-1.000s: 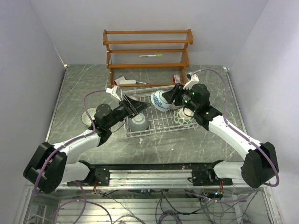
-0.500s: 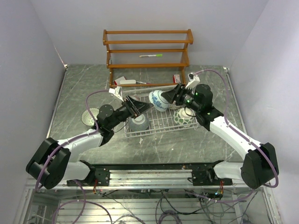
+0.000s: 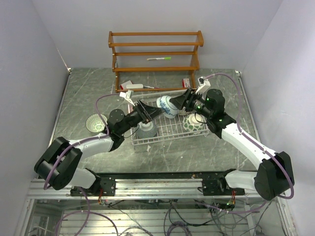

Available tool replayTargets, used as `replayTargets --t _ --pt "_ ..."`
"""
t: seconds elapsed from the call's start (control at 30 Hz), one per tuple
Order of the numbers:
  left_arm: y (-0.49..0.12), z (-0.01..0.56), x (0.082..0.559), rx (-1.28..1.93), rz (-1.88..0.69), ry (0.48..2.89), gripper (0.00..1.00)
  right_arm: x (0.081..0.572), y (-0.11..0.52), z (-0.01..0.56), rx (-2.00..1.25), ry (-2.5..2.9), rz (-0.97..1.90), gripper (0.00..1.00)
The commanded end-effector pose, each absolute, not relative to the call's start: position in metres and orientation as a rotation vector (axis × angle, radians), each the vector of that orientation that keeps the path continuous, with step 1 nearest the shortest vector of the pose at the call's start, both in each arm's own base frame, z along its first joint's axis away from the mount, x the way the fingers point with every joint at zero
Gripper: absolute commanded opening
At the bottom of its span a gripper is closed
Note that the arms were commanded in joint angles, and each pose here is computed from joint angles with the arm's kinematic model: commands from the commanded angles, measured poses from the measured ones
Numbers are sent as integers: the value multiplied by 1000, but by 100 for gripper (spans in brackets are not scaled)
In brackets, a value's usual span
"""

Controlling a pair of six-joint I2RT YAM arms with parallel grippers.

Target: Unload the bowls from the dish rack

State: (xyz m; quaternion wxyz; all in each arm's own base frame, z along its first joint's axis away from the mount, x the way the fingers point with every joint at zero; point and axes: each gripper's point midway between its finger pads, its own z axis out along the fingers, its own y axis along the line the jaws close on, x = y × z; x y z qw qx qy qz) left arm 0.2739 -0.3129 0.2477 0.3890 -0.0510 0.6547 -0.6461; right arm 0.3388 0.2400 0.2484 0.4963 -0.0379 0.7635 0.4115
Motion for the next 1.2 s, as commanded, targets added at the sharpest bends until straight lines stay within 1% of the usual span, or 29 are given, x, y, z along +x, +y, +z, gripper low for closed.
replayTargets --t 0.0,0.23,0.4,0.5,0.67,0.7,0.83,1.03,1.07,1.17 --pt "-319 282 279 -74 -1642 1522 73 337 239 279 -105 1741 1031 0" --pt "-325 280 281 -92 -1673 1496 69 334 240 271 -102 1750 1051 0" --pt "-332 279 282 -102 -1713 1486 59 333 240 268 -101 1754 1057 0" --pt "-335 280 283 -107 -1737 1477 45 332 240 267 -99 1755 1059 0" --pt "-341 284 281 -92 -1783 1443 10 331 240 264 -99 1758 1059 0" --pt "-341 285 280 -88 -1792 1434 8 331 239 263 -97 1760 1059 0" --pt "-343 287 279 -78 -1813 1426 7 331 238 260 -93 1765 1050 0" --pt "-344 286 279 -56 -1773 1454 7 334 229 258 -72 1772 998 0" --pt "-345 286 279 -49 -1760 1466 7 335 226 258 -63 1776 982 2" --pt "-346 289 281 -6 -1690 1510 7 337 215 260 -34 1773 920 16"
